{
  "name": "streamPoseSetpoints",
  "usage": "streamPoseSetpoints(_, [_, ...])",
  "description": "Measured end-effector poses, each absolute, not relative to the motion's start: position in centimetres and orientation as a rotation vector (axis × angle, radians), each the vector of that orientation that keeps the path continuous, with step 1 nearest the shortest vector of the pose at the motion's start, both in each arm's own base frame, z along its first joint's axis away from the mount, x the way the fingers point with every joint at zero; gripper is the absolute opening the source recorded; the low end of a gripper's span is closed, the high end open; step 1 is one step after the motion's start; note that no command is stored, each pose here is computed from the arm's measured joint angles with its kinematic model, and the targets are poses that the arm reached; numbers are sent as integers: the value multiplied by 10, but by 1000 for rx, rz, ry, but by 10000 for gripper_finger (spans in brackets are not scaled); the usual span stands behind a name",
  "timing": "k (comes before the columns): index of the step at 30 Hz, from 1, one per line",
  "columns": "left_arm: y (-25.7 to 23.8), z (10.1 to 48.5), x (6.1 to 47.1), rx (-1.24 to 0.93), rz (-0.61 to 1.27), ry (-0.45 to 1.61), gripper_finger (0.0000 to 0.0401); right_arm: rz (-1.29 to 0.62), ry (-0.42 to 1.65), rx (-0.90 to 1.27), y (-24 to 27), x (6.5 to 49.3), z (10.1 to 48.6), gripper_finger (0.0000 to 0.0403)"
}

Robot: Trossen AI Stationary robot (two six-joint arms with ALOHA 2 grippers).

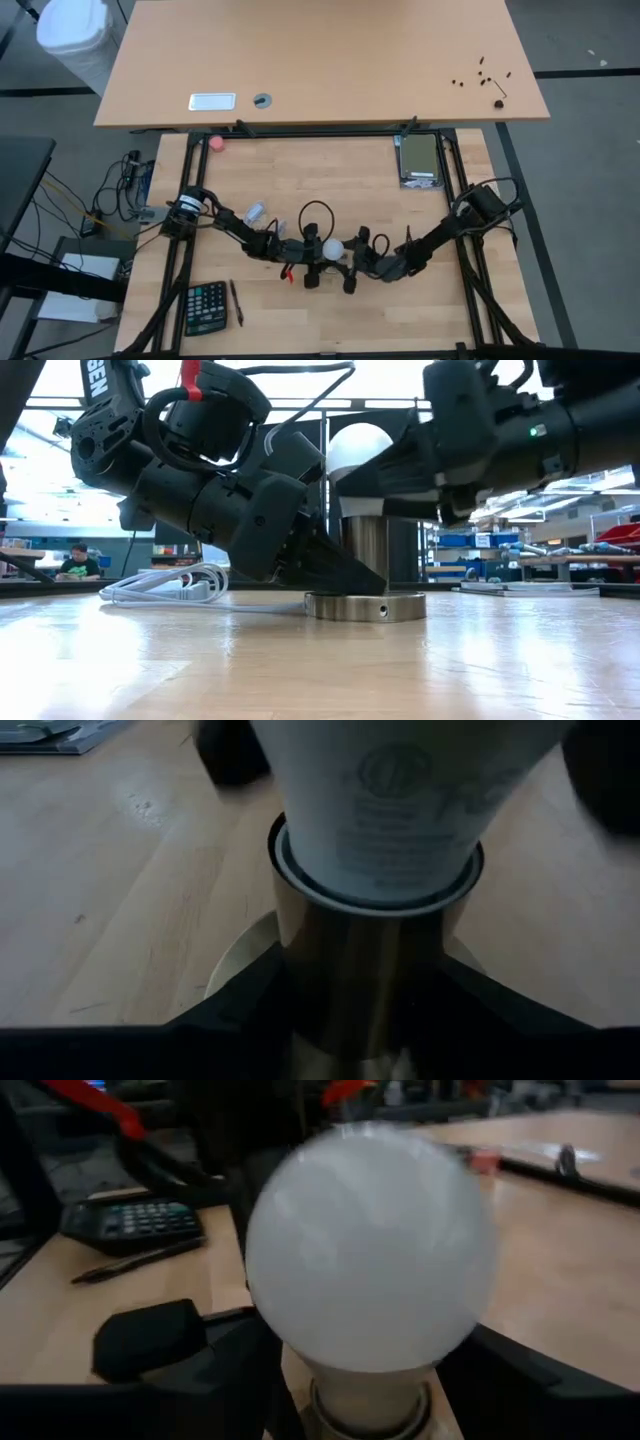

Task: Screw lightbulb
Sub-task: Remove the lightbulb from the lamp

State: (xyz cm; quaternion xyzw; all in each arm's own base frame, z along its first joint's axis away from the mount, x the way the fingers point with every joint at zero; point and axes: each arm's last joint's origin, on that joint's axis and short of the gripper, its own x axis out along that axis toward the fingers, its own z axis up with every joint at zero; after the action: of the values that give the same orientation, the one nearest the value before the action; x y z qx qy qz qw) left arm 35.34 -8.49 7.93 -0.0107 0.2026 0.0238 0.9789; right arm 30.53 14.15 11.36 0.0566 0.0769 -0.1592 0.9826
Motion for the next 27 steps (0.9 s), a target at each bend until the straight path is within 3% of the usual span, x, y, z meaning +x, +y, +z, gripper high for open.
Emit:
streamPoseSetpoints(11, [-85, 79, 353, -22, 53, 407, 196, -447, 118, 157, 153, 316, 105, 244])
streamPoseSetpoints(17, [-85, 79, 353, -22, 54, 407, 196, -486, 118, 117, 156, 313, 105, 214])
streamPoseSetpoints(24, [-85, 79, 353, -22, 53, 407, 196, -470, 152, 70, 153, 312, 101, 149])
streamPoseSetpoints(27, [-85, 80, 353, -22, 53, 407, 196, -438, 150, 71, 148, 310, 99, 149])
